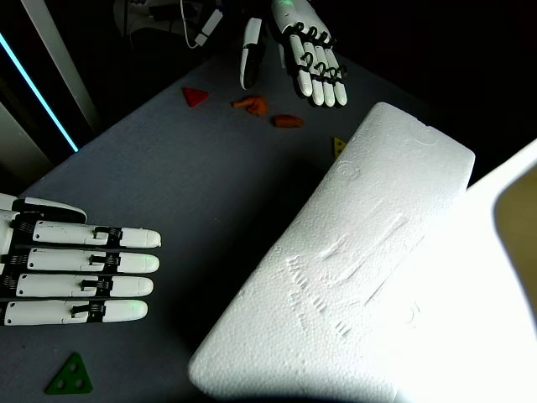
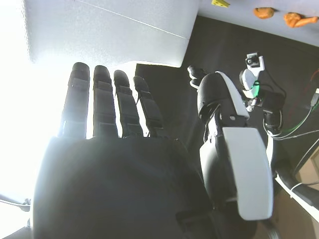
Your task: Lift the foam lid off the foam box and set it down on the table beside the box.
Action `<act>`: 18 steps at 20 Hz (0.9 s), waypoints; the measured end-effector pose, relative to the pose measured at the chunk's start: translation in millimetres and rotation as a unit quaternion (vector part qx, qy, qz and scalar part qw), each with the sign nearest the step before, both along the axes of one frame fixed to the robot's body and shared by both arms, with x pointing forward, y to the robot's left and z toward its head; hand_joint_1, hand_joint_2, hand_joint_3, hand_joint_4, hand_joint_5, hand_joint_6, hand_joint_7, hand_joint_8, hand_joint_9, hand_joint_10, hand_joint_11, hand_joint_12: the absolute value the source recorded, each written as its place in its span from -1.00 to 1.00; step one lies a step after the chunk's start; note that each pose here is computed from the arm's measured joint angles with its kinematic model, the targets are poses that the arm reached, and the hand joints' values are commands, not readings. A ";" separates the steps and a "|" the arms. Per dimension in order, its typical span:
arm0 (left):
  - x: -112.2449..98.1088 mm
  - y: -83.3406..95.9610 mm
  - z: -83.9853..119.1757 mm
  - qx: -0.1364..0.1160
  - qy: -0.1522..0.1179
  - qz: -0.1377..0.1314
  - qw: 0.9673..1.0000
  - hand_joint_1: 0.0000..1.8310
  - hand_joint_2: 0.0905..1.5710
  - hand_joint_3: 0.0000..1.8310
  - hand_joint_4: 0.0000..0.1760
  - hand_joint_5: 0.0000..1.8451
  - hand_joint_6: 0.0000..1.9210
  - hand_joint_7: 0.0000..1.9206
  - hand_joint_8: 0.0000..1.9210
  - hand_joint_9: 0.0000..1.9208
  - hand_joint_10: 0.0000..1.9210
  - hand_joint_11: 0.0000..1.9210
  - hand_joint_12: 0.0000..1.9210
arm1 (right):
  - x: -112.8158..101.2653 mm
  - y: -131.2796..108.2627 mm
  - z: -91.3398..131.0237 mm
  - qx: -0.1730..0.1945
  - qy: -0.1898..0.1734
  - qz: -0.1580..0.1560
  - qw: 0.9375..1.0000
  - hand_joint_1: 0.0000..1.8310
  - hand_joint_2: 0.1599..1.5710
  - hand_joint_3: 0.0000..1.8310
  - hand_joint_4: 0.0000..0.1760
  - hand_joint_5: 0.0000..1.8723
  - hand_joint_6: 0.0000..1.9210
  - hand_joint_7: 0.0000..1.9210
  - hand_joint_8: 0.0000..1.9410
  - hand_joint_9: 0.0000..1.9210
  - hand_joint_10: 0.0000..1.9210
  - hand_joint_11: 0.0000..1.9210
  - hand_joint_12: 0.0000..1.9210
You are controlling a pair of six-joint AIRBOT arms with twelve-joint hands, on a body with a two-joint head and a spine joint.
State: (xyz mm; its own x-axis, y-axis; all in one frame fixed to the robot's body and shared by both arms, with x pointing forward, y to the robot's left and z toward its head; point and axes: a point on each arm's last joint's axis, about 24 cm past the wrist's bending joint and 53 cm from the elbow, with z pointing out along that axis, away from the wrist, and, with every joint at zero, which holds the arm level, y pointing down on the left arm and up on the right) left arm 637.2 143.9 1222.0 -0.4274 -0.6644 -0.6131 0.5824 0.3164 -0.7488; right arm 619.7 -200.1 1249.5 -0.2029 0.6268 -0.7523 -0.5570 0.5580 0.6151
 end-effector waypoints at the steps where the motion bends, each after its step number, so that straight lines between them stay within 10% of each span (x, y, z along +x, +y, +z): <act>1: 0.1 0.0 -0.2 0.000 0.000 0.000 1.000 -0.66 0.58 -0.98 -0.62 -0.98 -0.99 -1.00 -1.00 -1.00 -1.00 -1.00 -1.00 | 0.0 0.0 0.1 0.000 0.000 0.000 1.000 -0.44 0.69 -1.00 -1.00 -1.00 -1.00 -1.00 -1.00 -1.00 -1.00 -1.00 -1.00; 11: 2.8 26.8 9.6 -0.026 -0.014 0.044 0.999 -0.59 0.53 -1.00 -0.48 -0.97 -0.99 -1.00 -1.00 -1.00 -1.00 -1.00 -1.00 | 2.5 -22.6 13.8 0.030 -0.021 -0.044 0.998 -0.42 0.65 -1.00 -1.00 -1.00 -1.00 -1.00 -1.00 -1.00 -1.00 -1.00 -1.00; 13: 3.4 30.9 14.3 -0.032 -0.024 0.054 0.998 -0.50 0.50 -1.00 -0.81 -1.00 -1.00 -1.00 -1.00 -1.00 -1.00 -0.97 -0.98 | 3.3 -32.9 20.2 0.043 -0.031 -0.062 0.997 -0.51 0.63 -1.00 -1.00 -1.00 -1.00 -1.00 -1.00 -1.00 -1.00 -0.93 -0.96; 16: 4.7 37.8 20.2 -0.044 -0.033 0.068 0.996 -0.48 0.48 -1.00 -0.60 -0.99 -1.00 -1.00 -1.00 -1.00 -1.00 -0.98 -0.98 | 4.4 -42.0 27.9 0.050 -0.047 -0.080 0.994 -0.67 0.50 -1.00 -1.00 -1.00 -1.00 -1.00 -1.00 -0.99 -0.98 -1.00 0.54; 17: 6.3 41.3 22.0 -0.048 -0.035 0.075 0.995 -0.50 0.48 -1.00 -0.61 -1.00 -1.00 -1.00 -1.00 -1.00 -1.00 -0.98 -0.97 | 5.2 -45.3 29.4 0.052 -0.050 -0.088 0.994 -0.68 0.48 -1.00 -1.00 -1.00 -1.00 -1.00 -1.00 -1.00 -0.98 -1.00 0.61; 18: 8.4 46.2 25.3 -0.053 -0.040 0.084 0.994 -0.52 0.46 -0.99 -0.28 -1.00 -1.00 -1.00 -1.00 -1.00 -1.00 -1.00 -0.84 | 6.5 -48.8 30.1 0.053 -0.051 -0.096 0.993 -0.42 0.52 -1.00 -1.00 -1.00 -1.00 -1.00 -1.00 -1.00 -1.00 -1.00 0.18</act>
State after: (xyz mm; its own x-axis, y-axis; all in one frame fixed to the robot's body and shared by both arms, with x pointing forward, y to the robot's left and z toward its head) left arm 645.7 190.1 1247.3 -0.2571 -0.7854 -0.5630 0.5873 0.3357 -0.7365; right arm 626.2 -248.9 1279.6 0.0021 0.7228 -0.6911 -0.5099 0.5953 0.6210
